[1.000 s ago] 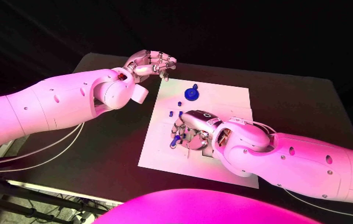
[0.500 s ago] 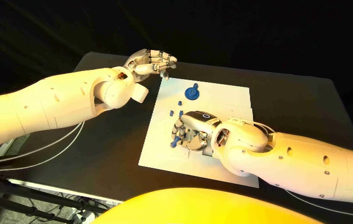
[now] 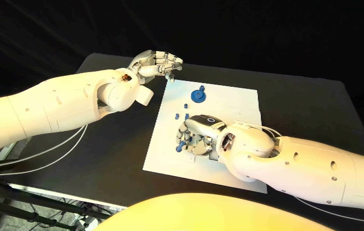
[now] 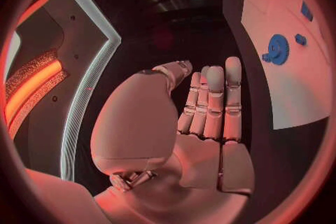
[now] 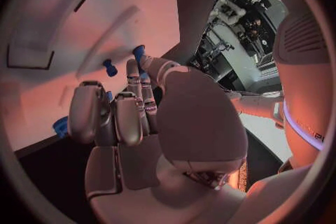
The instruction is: Assemble the parts on the task board
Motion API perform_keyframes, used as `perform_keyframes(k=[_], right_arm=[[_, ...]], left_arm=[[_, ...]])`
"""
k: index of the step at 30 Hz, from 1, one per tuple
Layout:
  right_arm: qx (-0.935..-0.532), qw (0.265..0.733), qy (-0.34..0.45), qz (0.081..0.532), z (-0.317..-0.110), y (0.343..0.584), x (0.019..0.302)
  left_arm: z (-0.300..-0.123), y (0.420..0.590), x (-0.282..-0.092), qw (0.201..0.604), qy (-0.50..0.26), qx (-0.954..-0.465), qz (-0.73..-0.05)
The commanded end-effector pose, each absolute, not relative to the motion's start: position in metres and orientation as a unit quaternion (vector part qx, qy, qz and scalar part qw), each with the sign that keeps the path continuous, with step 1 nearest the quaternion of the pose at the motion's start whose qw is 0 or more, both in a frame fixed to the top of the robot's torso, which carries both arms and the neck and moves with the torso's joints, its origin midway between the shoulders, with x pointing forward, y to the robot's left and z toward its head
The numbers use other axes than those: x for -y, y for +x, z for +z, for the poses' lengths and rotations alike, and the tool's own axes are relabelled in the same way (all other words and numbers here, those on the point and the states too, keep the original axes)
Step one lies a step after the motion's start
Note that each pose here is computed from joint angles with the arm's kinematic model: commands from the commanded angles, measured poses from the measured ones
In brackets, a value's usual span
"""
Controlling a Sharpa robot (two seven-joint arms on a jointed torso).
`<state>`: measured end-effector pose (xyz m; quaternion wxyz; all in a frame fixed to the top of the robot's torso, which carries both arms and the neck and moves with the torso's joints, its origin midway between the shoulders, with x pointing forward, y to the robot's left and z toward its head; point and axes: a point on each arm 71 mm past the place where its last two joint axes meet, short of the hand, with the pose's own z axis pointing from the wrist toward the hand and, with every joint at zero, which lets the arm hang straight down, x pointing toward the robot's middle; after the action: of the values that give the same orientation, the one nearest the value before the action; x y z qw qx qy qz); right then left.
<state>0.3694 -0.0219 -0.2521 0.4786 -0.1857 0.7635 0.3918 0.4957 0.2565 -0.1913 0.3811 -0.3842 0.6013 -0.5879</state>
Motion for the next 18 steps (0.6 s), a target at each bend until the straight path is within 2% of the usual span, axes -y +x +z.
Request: perform_keyframes(k=[1,18], right_arm=[[-0.765,0.480,-0.205,0.377,-0.2552,0.3678,0.0207],[-0.766,0.477,-0.207,0.378,-0.2573,0.3622,0.0152]], left_arm=[[-0.1905,0.4953,-0.2541,0.374,-0.381,-0.601,-0.595],[-0.1905,0.4952,-0.2545,0.373,-0.382,-0.601,-0.594]])
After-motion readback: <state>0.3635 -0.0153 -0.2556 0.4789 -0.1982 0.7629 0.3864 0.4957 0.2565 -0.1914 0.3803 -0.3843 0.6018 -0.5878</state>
